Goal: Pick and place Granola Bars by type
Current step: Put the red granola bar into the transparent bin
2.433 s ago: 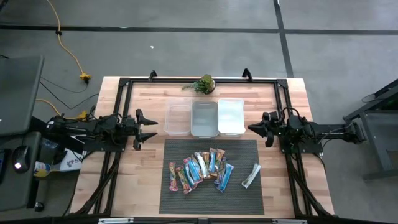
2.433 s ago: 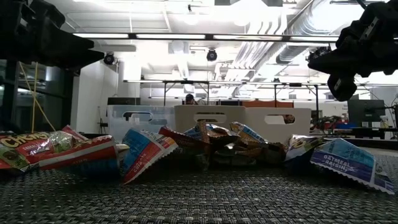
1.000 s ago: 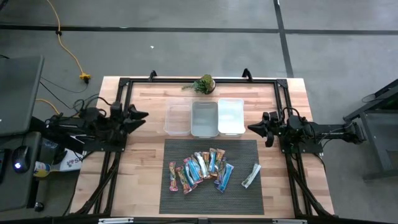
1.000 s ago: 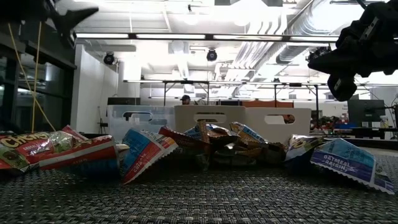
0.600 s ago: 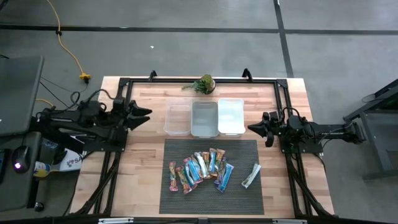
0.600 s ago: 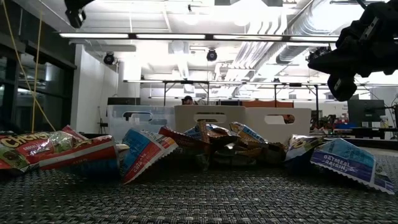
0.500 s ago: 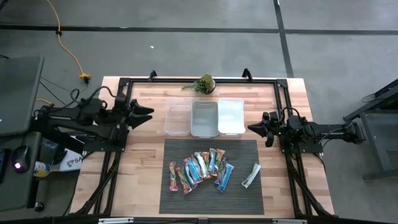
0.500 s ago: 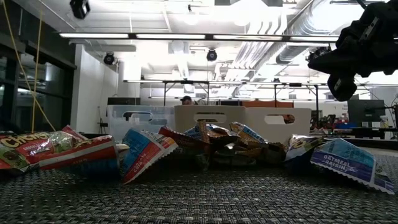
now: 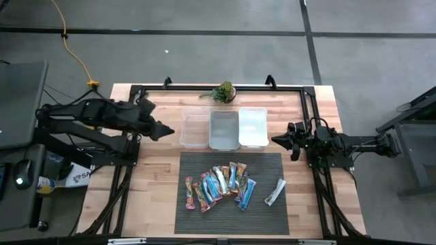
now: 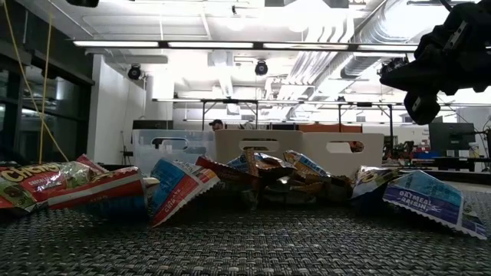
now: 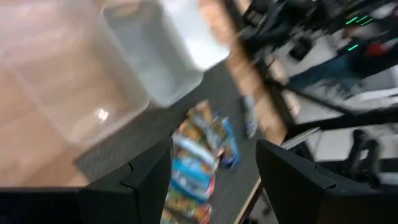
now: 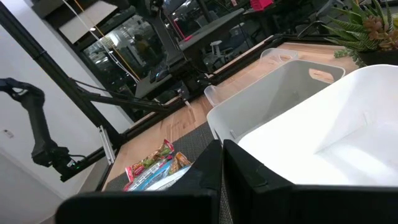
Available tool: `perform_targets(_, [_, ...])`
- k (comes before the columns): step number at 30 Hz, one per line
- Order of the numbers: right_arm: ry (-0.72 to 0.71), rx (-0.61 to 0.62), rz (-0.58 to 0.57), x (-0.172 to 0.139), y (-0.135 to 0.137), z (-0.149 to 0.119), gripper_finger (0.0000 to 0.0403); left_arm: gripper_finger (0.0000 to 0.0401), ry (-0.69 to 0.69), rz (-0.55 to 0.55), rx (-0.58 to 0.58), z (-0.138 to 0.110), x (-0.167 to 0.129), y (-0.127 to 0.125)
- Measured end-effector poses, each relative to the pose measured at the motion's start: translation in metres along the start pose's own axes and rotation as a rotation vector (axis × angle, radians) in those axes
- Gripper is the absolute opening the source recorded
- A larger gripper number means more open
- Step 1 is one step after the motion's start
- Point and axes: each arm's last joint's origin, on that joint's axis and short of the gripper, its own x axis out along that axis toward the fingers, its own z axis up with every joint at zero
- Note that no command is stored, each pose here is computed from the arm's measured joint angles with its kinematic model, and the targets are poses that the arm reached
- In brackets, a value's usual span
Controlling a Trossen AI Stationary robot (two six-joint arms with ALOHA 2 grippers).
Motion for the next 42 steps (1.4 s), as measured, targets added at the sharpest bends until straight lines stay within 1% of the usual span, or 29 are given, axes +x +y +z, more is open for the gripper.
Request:
perform_targets(5, [0.000, 0.000, 0.000, 0.000, 0.000, 0.000, 0.0000, 0.0227, 0.126, 0.055, -0.029, -0.004, 0.025, -0.011])
perform_targets(7, [0.000, 0.000, 0.000, 0.000, 0.000, 0.000, 0.0000, 0.0227, 0.172, 0.100, -0.030, -0.010, 0.035, -0.013])
perform_targets(9, [0.000, 0.000, 0.000, 0.000, 0.000, 0.000, 0.0000, 0.0227, 0.214, 0.159, -0.036, -0.016, 0.045, -0.014])
perform_targets(14, [0.000, 0.000, 0.000, 0.000, 0.000, 0.000, 0.0000, 0.0227, 0.312, 0.392, -0.063, -0.036, 0.060, -0.006])
perform_targets(16, [0.000, 0.000, 0.000, 0.000, 0.000, 0.000, 0.0000, 0.0227, 0.319, 0.464, -0.052, -0.042, 0.065, -0.005])
perform_targets(18, [0.000, 0.000, 0.000, 0.000, 0.000, 0.000, 0.0000, 0.0227, 0.315, 0.511, -0.040, -0.048, 0.071, -0.005])
perform_targets(24, [-0.001, 0.000, 0.000, 0.000, 0.000, 0.000, 0.0000, 0.0227, 0.277, 0.595, 0.013, -0.071, 0.091, -0.012])
perform_targets(26, [-0.001, 0.000, 0.000, 0.000, 0.000, 0.000, 0.0000, 0.0227, 0.278, 0.629, 0.007, -0.079, 0.099, -0.013])
perform_targets(28, [-0.001, 0.000, 0.001, 0.000, 0.000, 0.000, 0.0000, 0.0227, 0.287, 0.655, -0.028, -0.088, 0.108, -0.015])
perform_targets(31, [-0.001, 0.000, 0.000, 0.000, 0.000, 0.000, 0.0000, 0.0227, 0.277, 0.675, -0.114, -0.102, 0.120, -0.018])
perform_targets(37, [-0.001, 0.000, 0.001, 0.000, 0.000, 0.000, 0.0000, 0.0227, 0.212, 0.664, -0.344, -0.130, 0.146, -0.027])
perform_targets(39, [-0.002, 0.000, 0.001, 0.000, 0.000, 0.000, 0.0000, 0.0227, 0.198, 0.683, -0.406, -0.137, 0.155, -0.027])
perform_targets(42, [-0.002, 0.000, 0.000, 0.000, 0.000, 0.000, 0.0000, 0.0227, 0.220, 0.726, -0.482, -0.150, 0.169, -0.026])
